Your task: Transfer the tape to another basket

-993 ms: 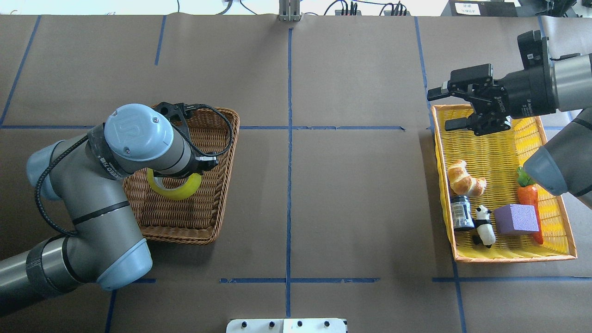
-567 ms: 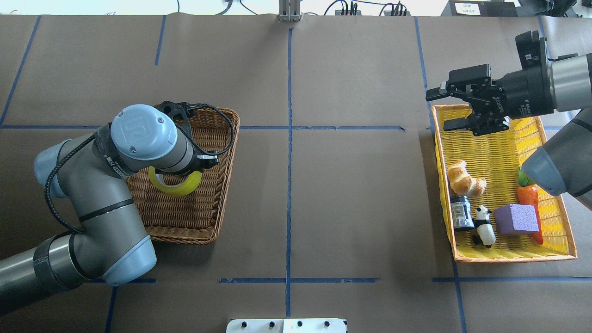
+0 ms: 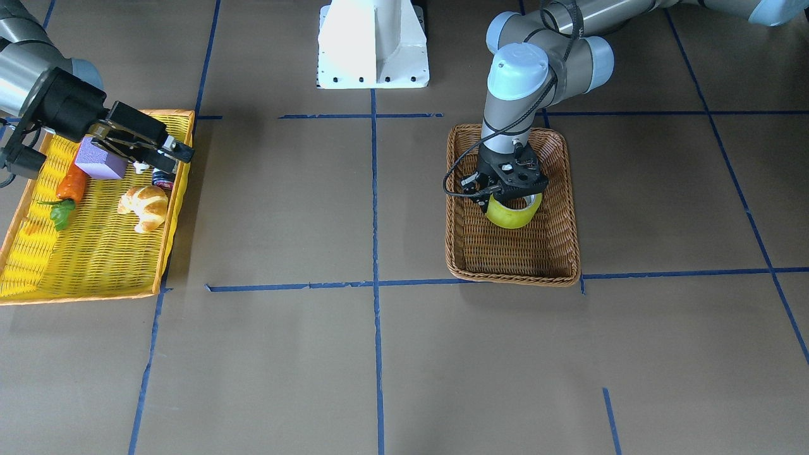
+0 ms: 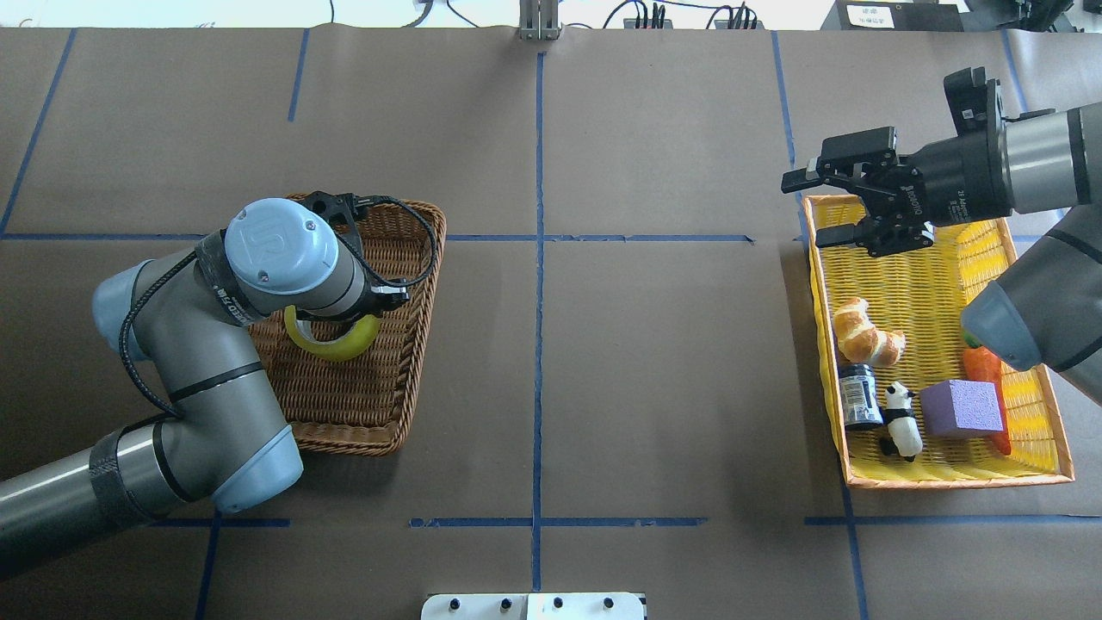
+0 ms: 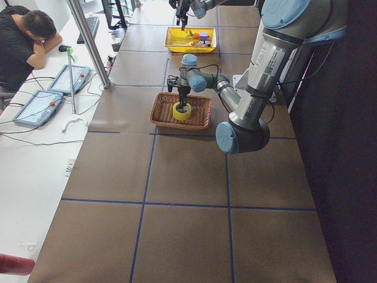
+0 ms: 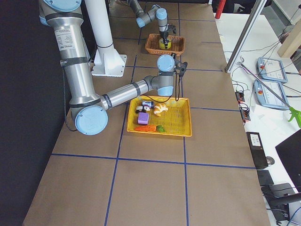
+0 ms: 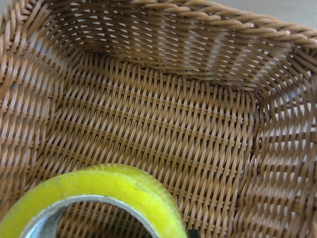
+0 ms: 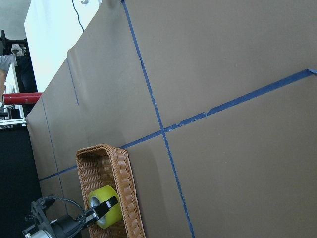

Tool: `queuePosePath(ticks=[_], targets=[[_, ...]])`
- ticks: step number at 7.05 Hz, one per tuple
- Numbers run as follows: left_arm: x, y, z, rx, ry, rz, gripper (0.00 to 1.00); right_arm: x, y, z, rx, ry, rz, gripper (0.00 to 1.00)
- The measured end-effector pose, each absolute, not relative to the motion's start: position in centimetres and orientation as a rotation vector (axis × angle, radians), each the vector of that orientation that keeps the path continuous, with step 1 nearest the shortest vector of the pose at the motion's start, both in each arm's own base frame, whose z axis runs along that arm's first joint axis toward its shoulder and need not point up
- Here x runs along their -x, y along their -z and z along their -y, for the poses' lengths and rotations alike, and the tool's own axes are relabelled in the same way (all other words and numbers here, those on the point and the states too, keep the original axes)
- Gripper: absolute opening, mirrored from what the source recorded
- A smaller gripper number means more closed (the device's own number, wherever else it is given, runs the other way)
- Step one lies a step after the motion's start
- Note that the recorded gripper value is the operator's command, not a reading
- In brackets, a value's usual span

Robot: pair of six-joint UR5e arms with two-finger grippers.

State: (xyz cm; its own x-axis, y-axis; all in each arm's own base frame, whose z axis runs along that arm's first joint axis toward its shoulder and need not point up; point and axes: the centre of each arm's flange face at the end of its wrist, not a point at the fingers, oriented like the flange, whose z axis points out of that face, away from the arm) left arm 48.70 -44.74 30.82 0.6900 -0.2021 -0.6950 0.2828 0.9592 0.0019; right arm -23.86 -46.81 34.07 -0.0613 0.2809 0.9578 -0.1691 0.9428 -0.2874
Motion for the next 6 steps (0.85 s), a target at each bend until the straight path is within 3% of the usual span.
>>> queuePosePath(ticks=[2,4,6], targets=[[-48.6,-30.7,44.8,-0.117,0.262,-0.766,1.0,23.9,-34.1,46.9,0.085,-0.373,1.59,1.0],[-45.7,-29.4,46.4,-0.105,0.275,-0.806,1.0,22.5,-34.4,47.7,0.086,-0.403,1.561,1.0],[-36.0,-28.1,49.7,-0.143,0.21,-0.874,1.0,20.0,-35.1,49.7,0.054,-0.412,1.476,1.0]])
